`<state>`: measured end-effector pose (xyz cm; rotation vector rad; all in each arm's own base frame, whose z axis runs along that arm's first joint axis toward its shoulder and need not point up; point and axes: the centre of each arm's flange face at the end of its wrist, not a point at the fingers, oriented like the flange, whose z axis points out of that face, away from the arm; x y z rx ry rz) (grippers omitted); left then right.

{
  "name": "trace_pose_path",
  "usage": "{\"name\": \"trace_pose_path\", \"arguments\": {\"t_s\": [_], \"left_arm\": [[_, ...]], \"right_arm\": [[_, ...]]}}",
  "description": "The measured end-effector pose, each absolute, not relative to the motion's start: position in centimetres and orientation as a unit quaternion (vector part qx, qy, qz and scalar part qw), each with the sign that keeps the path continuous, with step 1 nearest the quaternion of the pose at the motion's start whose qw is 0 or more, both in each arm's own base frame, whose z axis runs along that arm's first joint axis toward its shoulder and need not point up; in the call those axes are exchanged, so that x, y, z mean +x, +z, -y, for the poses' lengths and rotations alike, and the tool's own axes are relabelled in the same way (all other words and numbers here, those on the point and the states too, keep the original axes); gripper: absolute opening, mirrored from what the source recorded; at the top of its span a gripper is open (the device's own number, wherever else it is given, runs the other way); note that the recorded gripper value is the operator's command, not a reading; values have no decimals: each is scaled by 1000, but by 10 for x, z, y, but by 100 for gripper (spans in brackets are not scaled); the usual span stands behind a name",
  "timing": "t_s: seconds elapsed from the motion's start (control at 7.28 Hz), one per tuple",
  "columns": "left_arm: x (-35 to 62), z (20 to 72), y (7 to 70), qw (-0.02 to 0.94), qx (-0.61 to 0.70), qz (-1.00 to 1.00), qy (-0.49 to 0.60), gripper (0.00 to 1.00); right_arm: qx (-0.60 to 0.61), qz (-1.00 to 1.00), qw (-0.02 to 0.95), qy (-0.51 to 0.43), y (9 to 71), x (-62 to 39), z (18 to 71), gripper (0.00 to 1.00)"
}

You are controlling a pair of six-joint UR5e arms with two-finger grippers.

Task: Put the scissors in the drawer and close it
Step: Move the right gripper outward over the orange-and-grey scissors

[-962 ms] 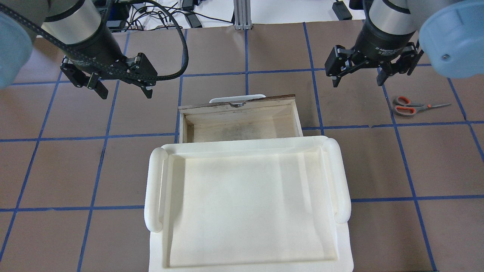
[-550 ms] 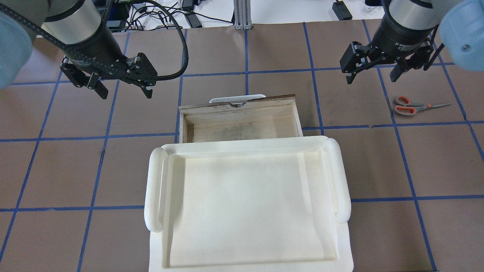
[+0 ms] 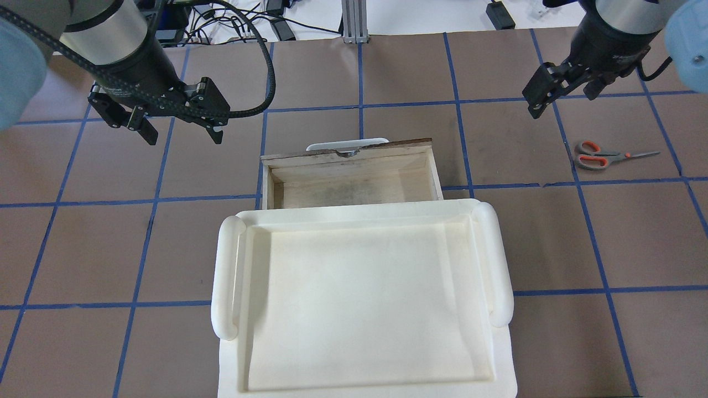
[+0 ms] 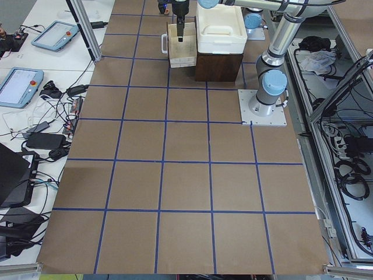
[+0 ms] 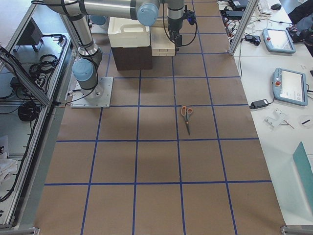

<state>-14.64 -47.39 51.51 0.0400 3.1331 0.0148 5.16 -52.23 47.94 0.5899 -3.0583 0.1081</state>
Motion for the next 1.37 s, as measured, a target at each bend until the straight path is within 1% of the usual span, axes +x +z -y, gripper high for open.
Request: {"name": "trace_pose_path", "arguments": {"t_s": [0.41,0.69,1.1,1.37], "left_arm": [[-146,474,515,4,13,-1000,5,100],[-146,474,515,4,13,-1000,4,100],[-146,474,515,4,13,-1000,4,100],[-146,474,515,4,13,-1000,4,100]], "right_arm": [[377,926,4,3,439,-16,549,100],[473,881,5,2,407,-54,572,100],[557,831,-7,0,354,-115,596,100],[572,820,0,7,322,-138,611,100]]}}
